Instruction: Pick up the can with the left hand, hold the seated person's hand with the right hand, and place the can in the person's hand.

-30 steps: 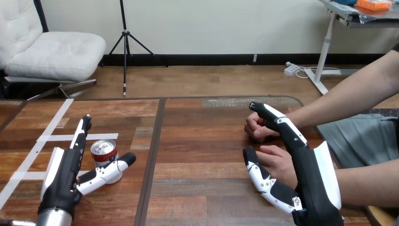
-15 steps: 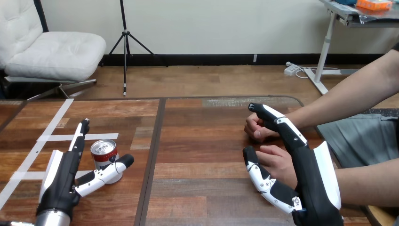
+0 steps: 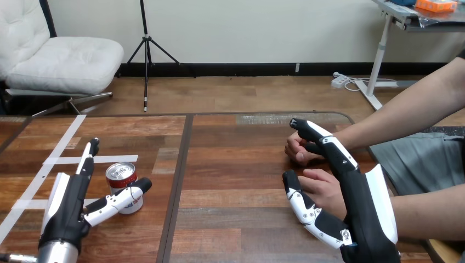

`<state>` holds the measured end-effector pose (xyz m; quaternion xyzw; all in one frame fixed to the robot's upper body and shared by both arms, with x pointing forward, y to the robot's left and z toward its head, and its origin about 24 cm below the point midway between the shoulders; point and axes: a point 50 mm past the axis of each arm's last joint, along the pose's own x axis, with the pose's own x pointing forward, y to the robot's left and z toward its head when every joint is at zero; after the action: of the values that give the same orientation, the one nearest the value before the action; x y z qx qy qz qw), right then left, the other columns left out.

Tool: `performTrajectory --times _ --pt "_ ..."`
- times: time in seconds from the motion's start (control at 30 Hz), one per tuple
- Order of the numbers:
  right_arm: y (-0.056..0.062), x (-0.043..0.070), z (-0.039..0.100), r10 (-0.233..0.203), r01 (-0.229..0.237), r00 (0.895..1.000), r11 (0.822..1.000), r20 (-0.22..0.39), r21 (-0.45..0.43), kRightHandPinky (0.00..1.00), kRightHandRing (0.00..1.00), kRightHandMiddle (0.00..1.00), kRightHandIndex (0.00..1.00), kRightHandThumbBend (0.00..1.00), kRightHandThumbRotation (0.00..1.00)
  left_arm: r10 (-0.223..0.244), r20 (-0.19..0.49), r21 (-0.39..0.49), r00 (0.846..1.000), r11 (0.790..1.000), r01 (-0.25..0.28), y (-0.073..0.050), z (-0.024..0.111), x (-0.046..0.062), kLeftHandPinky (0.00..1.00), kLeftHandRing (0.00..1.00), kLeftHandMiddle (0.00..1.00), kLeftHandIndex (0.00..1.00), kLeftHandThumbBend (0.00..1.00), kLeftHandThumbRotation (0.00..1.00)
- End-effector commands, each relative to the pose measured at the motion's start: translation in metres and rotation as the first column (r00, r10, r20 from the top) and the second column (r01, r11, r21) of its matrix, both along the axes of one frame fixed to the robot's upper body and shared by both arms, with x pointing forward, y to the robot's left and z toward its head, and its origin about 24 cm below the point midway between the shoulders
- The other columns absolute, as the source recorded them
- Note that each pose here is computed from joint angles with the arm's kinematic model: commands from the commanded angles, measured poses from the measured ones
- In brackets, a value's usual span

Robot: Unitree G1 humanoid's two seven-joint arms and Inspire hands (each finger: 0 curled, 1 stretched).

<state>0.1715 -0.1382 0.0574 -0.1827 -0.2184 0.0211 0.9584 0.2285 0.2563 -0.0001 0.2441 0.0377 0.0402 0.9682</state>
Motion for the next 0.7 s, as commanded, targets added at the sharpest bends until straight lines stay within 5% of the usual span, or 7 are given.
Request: performTrajectory --times 0.0,0.67 --pt "0.002 0.009 0.011 0.026 -0.027 0.997 0.999 0.073 0.019 0.81 0.85 0.86 0.83 0.25 0.00 -0.022 0.063 0.041 0.998 0.999 0.019 -0.001 0.017 0.023 1.00 1.00 1.00 1.00 1.00 0.52" --pt "0.003 0.008 0.011 0.022 -0.023 0.997 1.000 0.068 0.013 0.81 0.86 0.86 0.83 0.24 0.00 -0.006 0.030 0.108 1.000 0.994 0.003 0.004 0.014 0.034 1.00 1.00 1.00 1.00 1.00 0.50"
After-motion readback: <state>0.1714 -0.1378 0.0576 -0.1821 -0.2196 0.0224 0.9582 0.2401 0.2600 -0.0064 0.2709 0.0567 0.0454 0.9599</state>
